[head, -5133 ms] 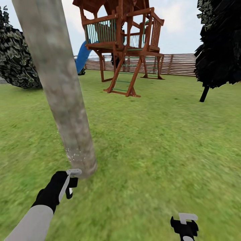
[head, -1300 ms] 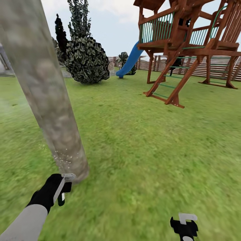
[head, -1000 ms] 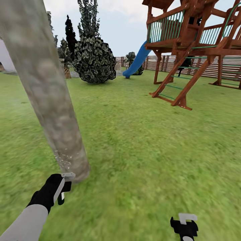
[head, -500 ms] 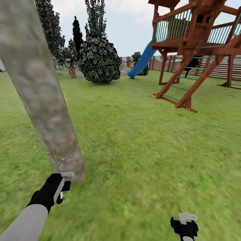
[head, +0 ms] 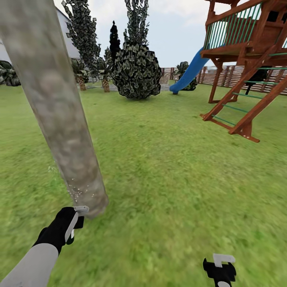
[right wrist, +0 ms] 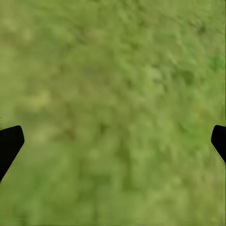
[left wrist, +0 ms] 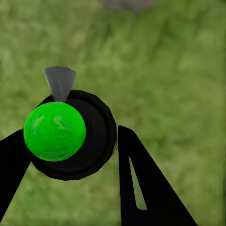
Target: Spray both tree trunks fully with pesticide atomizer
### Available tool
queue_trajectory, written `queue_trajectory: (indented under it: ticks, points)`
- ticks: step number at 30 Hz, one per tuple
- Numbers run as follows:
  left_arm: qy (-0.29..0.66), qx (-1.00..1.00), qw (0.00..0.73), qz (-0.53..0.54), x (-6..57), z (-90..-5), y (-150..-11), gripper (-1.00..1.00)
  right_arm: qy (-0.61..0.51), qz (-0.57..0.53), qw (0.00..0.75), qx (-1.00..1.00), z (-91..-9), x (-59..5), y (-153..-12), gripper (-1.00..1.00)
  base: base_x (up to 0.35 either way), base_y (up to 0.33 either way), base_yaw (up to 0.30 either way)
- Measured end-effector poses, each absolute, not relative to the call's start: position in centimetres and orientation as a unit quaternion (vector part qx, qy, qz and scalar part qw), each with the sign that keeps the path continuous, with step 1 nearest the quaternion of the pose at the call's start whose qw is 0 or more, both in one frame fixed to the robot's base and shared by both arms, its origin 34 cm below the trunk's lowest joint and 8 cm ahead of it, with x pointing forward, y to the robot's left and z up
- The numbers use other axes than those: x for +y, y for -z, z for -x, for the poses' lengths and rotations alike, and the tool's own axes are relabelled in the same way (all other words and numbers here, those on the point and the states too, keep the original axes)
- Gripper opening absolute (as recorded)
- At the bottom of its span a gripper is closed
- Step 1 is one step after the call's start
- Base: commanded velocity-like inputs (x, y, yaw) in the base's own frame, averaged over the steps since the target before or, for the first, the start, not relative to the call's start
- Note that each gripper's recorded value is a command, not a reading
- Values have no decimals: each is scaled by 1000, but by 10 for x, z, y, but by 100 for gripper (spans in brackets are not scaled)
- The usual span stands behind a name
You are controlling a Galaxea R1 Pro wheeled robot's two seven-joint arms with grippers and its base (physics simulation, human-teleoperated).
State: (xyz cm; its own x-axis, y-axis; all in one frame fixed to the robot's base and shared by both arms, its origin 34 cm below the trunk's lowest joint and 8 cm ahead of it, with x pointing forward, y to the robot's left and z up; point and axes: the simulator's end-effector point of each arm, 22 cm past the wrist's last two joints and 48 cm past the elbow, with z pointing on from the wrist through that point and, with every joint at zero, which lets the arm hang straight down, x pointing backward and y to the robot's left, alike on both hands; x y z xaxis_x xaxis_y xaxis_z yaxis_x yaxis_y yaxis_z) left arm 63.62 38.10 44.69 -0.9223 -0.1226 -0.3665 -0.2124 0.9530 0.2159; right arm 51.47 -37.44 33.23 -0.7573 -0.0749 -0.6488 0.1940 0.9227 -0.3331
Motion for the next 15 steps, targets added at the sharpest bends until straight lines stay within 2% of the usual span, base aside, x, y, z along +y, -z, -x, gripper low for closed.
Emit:
queue_trajectory:
  ticks: [5, 15]
  points:
    - [-127, 972, 177, 86, 381, -636, -447, -100, 194, -32, 347, 917, -515, -374, -332, 100, 230, -206, 259]
    - [-126, 972, 178, 85, 379, -637, -447, -100, 194, -33, 347, 917, -515, -375, -332, 100, 108, -279, 14]
